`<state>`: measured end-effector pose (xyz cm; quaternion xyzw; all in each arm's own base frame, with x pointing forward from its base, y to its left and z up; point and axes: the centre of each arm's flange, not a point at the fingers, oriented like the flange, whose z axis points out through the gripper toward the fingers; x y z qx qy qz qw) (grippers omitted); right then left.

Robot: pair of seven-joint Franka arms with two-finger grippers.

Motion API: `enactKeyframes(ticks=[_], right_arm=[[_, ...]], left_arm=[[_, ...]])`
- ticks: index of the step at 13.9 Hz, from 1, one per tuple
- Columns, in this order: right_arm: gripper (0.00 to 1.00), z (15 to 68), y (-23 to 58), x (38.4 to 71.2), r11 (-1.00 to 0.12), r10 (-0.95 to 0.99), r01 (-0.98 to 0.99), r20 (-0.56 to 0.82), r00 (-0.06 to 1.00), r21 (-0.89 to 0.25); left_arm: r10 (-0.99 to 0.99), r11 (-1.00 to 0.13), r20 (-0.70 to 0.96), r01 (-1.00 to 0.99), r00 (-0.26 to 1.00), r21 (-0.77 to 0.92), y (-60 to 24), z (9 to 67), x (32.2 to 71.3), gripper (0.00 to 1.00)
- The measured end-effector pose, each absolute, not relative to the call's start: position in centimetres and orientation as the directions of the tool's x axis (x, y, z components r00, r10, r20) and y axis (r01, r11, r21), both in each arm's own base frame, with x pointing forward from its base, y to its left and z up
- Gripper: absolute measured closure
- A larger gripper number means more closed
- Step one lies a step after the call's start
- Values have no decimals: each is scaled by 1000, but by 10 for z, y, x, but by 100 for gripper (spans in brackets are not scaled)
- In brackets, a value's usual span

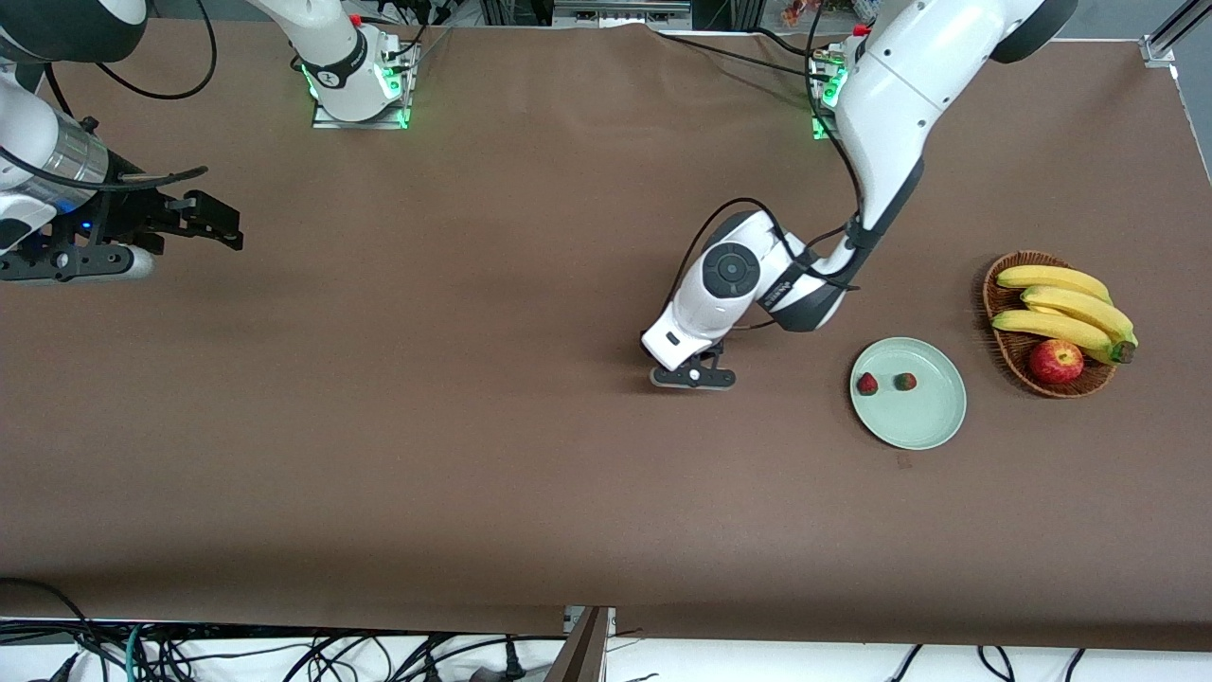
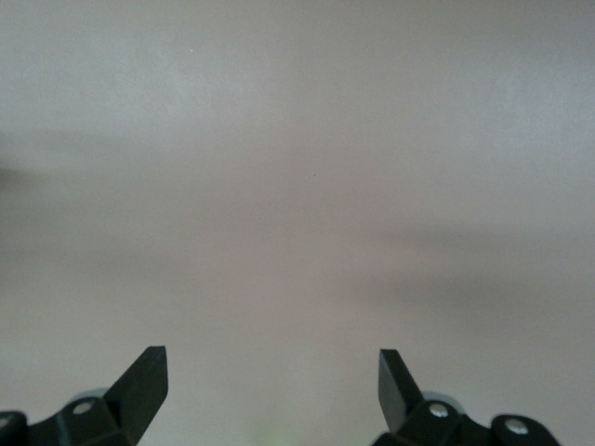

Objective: Collect all strawberries into plate
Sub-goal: 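Grasp the third strawberry with the left gripper while the right gripper withdraws, then lower the strawberry onto the plate and open the left gripper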

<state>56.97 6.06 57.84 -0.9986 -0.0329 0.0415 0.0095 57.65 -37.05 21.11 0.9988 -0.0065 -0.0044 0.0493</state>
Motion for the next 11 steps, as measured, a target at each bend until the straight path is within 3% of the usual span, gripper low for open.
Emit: enactKeyframes(ticks=[5, 11], right_arm=[[0, 593, 63, 573, -997, 72, 71, -47, 996, -18], [0, 609, 45, 577, -999, 38, 38, -11, 999, -14]], left_arm=[[-246, -969, -52, -246, 968, -4, -215, 273, 639, 67], [-510, -860, -58, -508, 858, 34, -35, 237, 669, 67]])
